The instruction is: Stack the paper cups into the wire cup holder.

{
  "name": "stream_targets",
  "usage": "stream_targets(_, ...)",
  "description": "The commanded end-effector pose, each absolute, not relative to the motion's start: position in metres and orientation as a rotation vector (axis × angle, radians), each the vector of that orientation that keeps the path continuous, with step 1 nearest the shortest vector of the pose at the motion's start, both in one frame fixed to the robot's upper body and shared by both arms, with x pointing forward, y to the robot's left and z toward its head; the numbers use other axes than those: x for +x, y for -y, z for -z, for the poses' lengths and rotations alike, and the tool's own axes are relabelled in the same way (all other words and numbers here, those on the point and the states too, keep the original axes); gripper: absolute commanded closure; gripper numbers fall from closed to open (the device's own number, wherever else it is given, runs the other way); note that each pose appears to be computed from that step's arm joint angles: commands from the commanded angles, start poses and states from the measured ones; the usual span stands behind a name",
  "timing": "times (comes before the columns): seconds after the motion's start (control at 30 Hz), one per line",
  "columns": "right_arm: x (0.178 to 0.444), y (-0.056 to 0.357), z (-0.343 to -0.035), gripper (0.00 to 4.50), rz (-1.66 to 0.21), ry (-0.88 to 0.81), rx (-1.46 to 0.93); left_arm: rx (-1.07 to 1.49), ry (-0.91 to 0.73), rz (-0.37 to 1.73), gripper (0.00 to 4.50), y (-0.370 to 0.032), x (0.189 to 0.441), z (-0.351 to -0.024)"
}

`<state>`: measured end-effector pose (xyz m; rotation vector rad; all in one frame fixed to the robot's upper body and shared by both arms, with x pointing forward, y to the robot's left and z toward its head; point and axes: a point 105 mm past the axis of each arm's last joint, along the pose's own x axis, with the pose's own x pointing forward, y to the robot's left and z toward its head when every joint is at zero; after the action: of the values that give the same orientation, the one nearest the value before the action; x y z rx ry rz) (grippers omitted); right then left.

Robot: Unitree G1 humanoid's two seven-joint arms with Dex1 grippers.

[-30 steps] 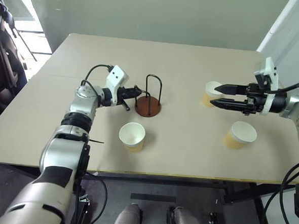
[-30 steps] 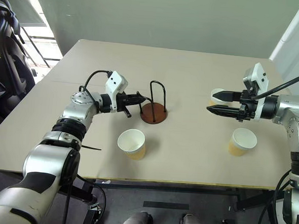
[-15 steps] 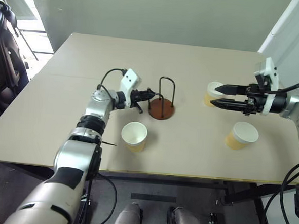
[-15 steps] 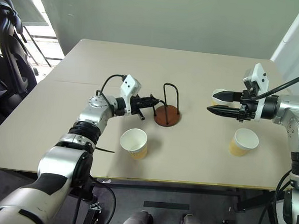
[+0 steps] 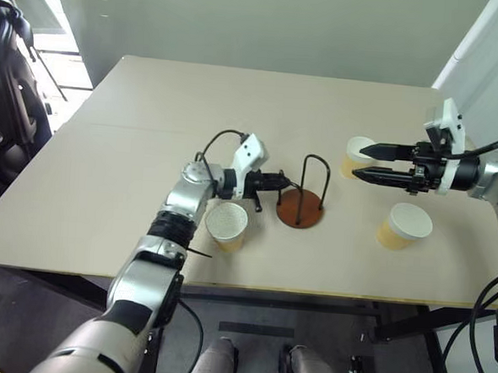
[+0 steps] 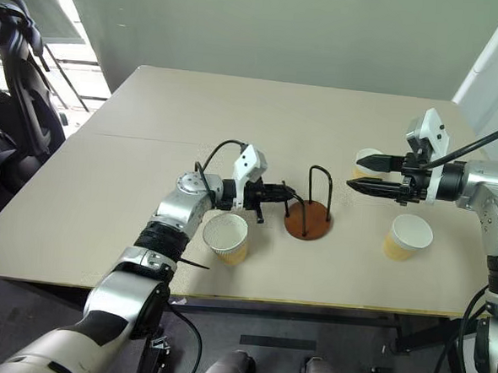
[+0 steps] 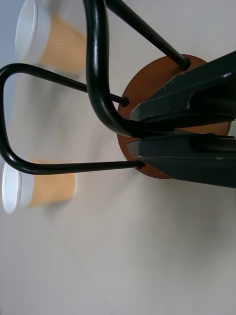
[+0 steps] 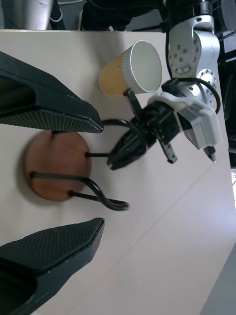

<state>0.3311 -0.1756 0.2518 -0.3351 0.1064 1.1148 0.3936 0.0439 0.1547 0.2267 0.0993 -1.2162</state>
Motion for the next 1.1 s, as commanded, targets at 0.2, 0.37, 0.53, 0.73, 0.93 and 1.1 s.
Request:
stream_targets(0.2,0.326,0.176,-0.268,1.76,-1.109,-0.040,-0.360,0.262,-0.116,1.297,4.49,-0.025,0.381,-0.156)
stream_targets(0.37,0.326,0.177,-0.267,1.76,-1.107,-0.041,-0.359,0.280,-0.127,1.329,4.49,-0.020,0.375,-0.153)
stream_targets(0.53,0.326,0.177,-0.267,1.76,-1.105,-0.042,-0.359,0.303,-0.143,1.365,4.49,-0.015,0.368,-0.148)
stream_targets(0.73,0.327,0.176,-0.267,1.76,-1.104,-0.040,-0.359,0.347,-0.130,1.340,4.49,-0.019,0.371,-0.148)
stream_targets(0.93,0.327,0.176,-0.267,1.76,-1.105,-0.039,-0.359,0.378,-0.125,1.296,4.49,-0.027,0.378,-0.147)
stream_targets(1.1,0.327,0.176,-0.267,1.76,-1.107,-0.041,-0.361,0.368,-0.118,1.325,2.92,-0.025,0.374,-0.148)
